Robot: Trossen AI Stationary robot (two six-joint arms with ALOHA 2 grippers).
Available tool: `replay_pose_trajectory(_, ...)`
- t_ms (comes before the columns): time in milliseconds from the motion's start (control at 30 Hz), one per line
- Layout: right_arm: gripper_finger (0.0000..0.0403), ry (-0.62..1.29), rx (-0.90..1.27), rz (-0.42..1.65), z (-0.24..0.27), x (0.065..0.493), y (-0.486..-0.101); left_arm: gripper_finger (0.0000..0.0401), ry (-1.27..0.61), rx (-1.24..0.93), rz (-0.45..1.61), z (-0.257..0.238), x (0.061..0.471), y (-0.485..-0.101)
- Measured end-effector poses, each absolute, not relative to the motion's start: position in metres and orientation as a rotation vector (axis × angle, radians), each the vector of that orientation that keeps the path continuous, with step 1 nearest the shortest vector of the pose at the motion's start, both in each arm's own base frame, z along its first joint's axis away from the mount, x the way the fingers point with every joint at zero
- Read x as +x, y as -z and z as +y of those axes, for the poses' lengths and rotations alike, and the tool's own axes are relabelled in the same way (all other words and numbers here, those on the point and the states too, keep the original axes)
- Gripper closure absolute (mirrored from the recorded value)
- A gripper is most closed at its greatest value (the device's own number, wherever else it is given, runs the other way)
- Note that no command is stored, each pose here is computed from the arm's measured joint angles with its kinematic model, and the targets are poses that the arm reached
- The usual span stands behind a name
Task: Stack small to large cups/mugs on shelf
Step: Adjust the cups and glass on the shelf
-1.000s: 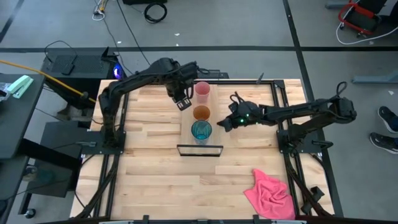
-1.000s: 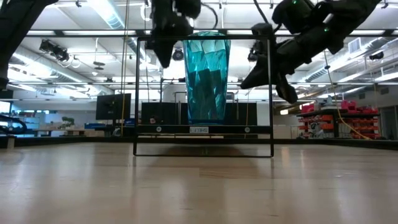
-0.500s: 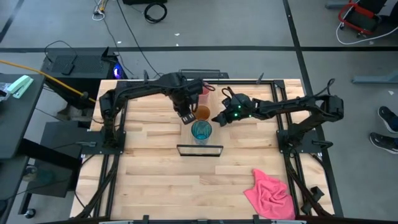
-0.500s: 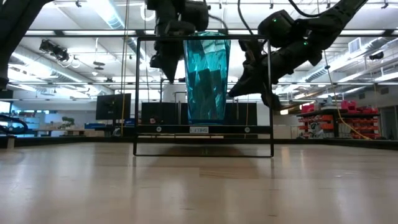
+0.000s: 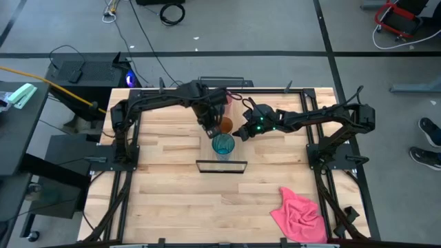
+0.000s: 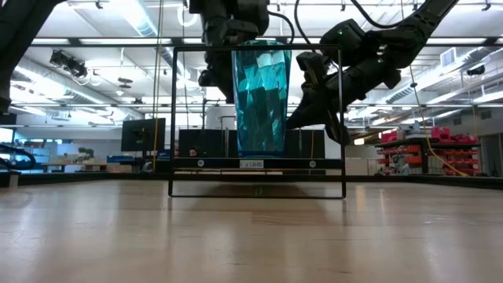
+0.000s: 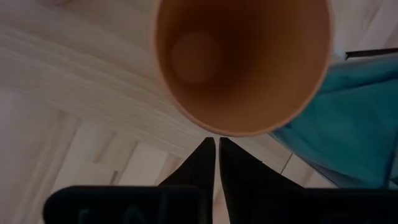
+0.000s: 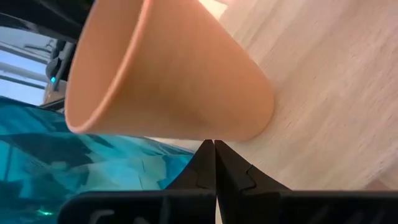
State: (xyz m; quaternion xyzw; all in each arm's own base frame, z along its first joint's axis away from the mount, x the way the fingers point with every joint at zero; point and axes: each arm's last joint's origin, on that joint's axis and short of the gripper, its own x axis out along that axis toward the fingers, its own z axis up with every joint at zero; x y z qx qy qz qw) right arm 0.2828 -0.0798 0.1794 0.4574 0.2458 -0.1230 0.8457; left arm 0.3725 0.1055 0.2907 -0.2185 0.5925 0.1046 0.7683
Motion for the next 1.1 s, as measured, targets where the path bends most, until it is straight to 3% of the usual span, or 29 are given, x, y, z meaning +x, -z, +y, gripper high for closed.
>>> replay_pose_trajectory(1100, 0.0403, 0.294, 0.961, 0.453, -0.103, 0.277, -0.182, 0.0380, -0.297, -0.533, 1.246, 0.130, 0.367, -0.291)
